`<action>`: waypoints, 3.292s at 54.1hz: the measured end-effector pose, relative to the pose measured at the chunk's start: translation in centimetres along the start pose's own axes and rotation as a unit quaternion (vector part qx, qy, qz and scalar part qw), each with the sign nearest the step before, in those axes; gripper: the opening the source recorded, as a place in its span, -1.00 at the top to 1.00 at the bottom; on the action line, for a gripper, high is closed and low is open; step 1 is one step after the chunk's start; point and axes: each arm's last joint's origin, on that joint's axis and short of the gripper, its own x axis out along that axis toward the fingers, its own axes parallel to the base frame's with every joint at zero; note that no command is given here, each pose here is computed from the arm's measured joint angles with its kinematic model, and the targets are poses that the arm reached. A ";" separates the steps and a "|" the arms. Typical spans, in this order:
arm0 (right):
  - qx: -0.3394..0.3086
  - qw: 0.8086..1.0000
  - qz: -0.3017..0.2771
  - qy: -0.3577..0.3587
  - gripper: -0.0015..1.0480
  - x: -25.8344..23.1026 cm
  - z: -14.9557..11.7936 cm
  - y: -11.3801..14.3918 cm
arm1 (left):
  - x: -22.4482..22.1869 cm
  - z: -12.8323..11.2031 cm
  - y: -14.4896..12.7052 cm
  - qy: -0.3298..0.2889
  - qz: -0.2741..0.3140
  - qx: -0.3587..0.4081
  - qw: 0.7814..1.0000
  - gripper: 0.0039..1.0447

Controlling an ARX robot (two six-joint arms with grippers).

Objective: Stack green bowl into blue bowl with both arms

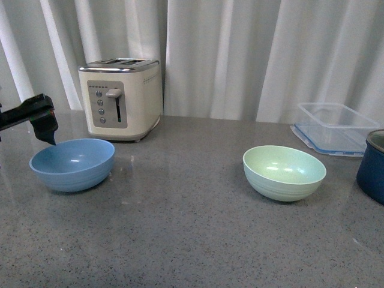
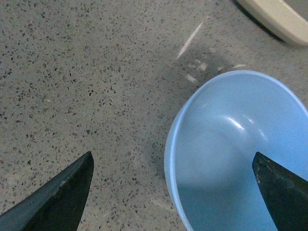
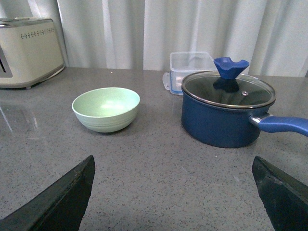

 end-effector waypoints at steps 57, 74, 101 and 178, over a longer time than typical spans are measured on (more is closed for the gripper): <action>0.000 1.000 0.000 0.000 -0.81 0.0 0.0 0.0 | 2.2 -0.3 -3.6 0.039 -0.020 0.035 0.998 0.94; 0.000 1.000 0.000 0.000 -0.81 0.0 0.0 0.0 | -1.1 -0.4 -10.0 0.016 -0.100 0.070 0.992 0.94; 0.000 1.000 0.000 0.000 -0.81 0.0 0.0 0.0 | 3.8 -5.1 -16.3 0.082 -0.093 0.100 0.987 0.94; 0.000 1.000 0.000 0.000 -0.81 0.0 0.0 0.0 | -10.3 -12.2 -0.2 -0.304 -0.118 0.208 0.922 0.93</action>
